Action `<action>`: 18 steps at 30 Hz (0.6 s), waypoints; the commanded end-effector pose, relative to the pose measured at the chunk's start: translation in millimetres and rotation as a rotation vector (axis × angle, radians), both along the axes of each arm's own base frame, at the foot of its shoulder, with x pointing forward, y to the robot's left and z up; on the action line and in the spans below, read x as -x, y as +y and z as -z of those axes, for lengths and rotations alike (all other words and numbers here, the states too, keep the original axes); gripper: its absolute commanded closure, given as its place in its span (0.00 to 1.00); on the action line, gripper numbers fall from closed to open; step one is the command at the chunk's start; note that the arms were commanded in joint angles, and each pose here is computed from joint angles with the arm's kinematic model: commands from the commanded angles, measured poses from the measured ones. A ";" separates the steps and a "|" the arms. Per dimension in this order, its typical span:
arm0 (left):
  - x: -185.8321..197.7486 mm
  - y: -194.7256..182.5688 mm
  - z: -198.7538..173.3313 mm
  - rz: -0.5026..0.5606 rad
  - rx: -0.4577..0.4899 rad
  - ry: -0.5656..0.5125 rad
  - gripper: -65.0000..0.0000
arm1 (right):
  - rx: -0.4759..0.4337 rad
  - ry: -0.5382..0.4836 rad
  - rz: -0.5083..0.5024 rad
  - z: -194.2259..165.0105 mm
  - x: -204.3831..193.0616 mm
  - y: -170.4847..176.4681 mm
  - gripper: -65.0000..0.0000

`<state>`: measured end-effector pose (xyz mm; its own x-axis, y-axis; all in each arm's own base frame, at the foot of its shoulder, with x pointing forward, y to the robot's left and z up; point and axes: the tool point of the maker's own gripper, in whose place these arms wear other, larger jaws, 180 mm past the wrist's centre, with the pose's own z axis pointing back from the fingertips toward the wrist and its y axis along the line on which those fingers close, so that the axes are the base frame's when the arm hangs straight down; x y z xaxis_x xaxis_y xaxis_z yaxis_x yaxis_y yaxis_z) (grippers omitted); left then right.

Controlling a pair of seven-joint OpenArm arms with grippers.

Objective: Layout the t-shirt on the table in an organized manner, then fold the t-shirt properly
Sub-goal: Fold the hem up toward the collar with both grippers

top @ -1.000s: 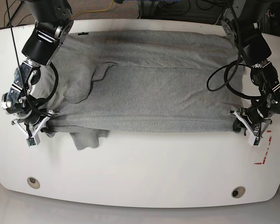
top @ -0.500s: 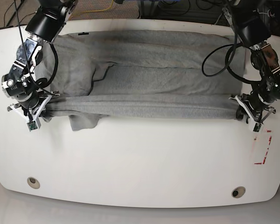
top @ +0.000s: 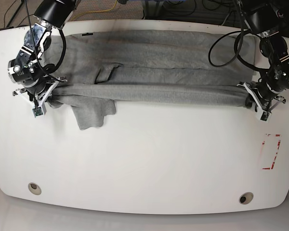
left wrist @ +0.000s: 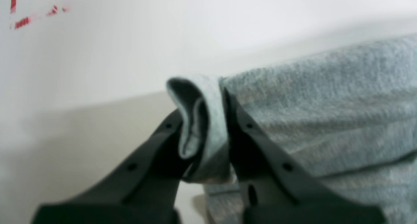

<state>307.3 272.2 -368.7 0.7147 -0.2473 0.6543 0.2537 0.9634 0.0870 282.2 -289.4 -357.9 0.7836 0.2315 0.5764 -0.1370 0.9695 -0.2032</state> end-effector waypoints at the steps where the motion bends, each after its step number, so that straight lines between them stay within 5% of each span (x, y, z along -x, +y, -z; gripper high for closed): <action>1: -1.7 11.0 -10.7 -0.011 -0.035 -0.025 1.00 | 0.033 -0.022 0.016 -9.1 -2.3 -10.1 0.90; 7: 7.8 11.0 -2.5 -0.008 -0.040 0.003 0.99 | 0.015 0.003 0.018 0.4 2.6 -9.1 0.59; 11: 11.1 10.5 0.4 -0.006 -0.040 0.013 0.86 | 0.024 -0.007 0.015 -3.5 2.2 -9.2 0.42; 18: 11.8 11.2 0.8 -0.008 -0.041 0.014 0.60 | 0.056 -0.085 0.003 -29.9 -5.7 -2.4 0.38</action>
<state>286.3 277.6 -383.9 0.7536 -0.2576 0.6047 0.2539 0.9627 0.0937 275.6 -290.1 -352.5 0.7838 0.2428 0.5716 -0.1291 0.9640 -0.2325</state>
